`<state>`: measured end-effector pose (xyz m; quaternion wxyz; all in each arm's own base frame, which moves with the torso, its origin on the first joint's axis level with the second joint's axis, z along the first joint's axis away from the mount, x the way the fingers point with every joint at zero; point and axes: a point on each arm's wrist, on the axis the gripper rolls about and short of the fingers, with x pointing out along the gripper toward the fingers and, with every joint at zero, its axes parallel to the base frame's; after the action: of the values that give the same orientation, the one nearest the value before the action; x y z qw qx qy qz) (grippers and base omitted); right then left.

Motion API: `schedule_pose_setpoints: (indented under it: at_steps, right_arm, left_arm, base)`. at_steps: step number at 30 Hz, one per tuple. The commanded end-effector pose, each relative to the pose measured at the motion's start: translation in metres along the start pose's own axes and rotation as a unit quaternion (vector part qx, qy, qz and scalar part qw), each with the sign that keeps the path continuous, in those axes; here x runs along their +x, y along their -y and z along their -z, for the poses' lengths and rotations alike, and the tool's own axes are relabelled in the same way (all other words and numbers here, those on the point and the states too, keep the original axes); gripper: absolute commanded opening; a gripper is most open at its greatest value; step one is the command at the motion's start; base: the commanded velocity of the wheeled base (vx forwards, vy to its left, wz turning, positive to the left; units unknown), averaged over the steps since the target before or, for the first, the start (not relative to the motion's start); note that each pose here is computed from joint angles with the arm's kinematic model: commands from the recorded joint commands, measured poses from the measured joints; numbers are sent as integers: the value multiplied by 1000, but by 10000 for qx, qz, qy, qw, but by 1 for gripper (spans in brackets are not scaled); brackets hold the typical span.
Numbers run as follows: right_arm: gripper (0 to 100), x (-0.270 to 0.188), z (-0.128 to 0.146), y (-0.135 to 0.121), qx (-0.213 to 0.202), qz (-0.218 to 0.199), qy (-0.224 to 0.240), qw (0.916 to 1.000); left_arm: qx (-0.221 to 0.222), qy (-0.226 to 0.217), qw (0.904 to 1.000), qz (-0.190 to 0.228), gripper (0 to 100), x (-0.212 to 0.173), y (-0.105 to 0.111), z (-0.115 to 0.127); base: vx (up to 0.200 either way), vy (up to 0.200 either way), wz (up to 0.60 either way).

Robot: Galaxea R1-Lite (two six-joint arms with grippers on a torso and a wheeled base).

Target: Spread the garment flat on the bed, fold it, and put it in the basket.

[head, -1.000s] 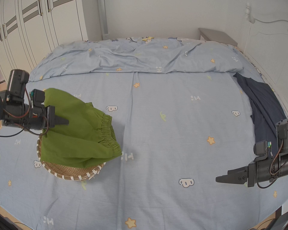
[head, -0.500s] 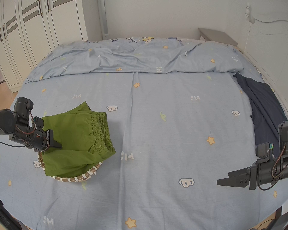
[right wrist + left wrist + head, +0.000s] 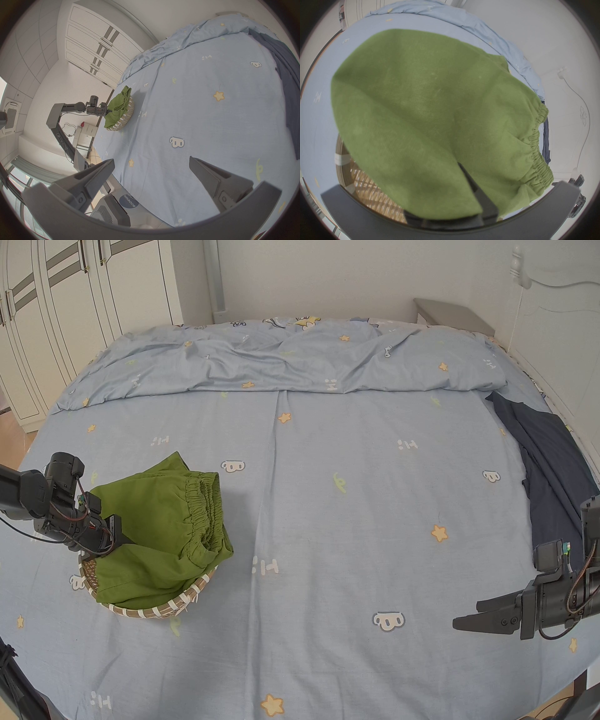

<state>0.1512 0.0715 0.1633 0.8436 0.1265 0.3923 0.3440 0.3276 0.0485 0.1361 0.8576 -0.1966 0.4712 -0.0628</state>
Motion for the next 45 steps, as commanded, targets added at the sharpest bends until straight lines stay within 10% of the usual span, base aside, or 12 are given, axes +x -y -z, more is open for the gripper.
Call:
schedule_pose_setpoints:
  at_steps: [1,15,24,33,45]
  right_arm:
    - [100,0,0,0,1,2,11,10000]
    - [100,-29,5,-12,-505,-35,800,9955]
    - [100,-96,57,-31,-1671,188,2494,9537]
    - [100,-109,140,-24,-2023,857,3542,9090]
    - [100,-102,177,-15,-1715,699,3023,9351]
  left_arm:
    - [-33,-29,10000,1,100,2,-1,-1]
    - [151,1514,9883,37,100,-127,34,15]
    - [669,2673,9609,261,100,-219,68,117]
    - [1208,4023,9062,492,100,-235,63,246]
    - [1500,3922,8925,1647,100,-209,37,307]
  base:
    - [0,0,0]
    - [0,0,0]
    - [0,0,0]
    - [0,0,0]
    - [0,0,0]
